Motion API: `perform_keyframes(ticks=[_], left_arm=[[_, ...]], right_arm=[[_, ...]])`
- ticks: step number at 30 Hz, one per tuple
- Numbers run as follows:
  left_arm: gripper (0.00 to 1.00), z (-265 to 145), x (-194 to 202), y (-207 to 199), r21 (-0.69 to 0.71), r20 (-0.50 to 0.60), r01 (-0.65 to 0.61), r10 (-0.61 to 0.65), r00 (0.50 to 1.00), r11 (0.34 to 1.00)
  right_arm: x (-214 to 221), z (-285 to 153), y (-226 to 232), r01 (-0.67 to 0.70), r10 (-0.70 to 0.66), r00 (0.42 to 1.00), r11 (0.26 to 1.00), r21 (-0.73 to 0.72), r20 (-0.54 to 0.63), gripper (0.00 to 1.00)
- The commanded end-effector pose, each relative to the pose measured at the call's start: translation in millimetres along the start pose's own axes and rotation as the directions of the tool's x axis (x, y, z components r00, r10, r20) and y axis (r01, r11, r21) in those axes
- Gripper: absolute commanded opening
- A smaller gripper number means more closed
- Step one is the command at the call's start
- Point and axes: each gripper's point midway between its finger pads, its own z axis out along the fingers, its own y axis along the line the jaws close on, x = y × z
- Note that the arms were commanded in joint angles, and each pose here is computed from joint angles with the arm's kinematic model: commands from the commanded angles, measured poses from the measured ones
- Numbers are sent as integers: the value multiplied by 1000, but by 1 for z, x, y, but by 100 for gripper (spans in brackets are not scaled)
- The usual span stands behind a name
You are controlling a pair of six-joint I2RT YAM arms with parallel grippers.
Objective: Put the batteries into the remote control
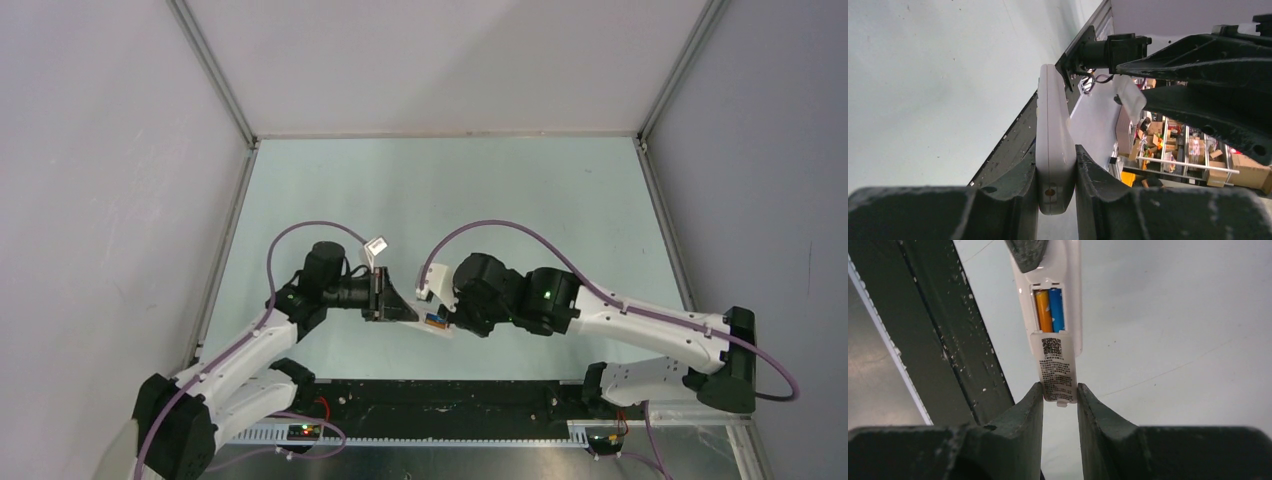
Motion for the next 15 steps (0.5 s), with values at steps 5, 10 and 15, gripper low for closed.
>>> perform_keyframes(ticks=[5, 10, 15], left_arm=[[0, 1, -3, -23, 76, -21, -96, 97, 995, 993], [0, 5, -5, -25, 69, -20, -116, 118, 993, 991], [0, 6, -11, -29, 68, -11, -138, 139, 990, 988]], right_arm=[[5, 4, 14, 19, -22, 996, 999, -27, -92, 31], [-2, 10, 17, 16, -19, 994, 999, -34, -107, 31], [-7, 19, 18, 11, -16, 992, 999, -42, -124, 31]])
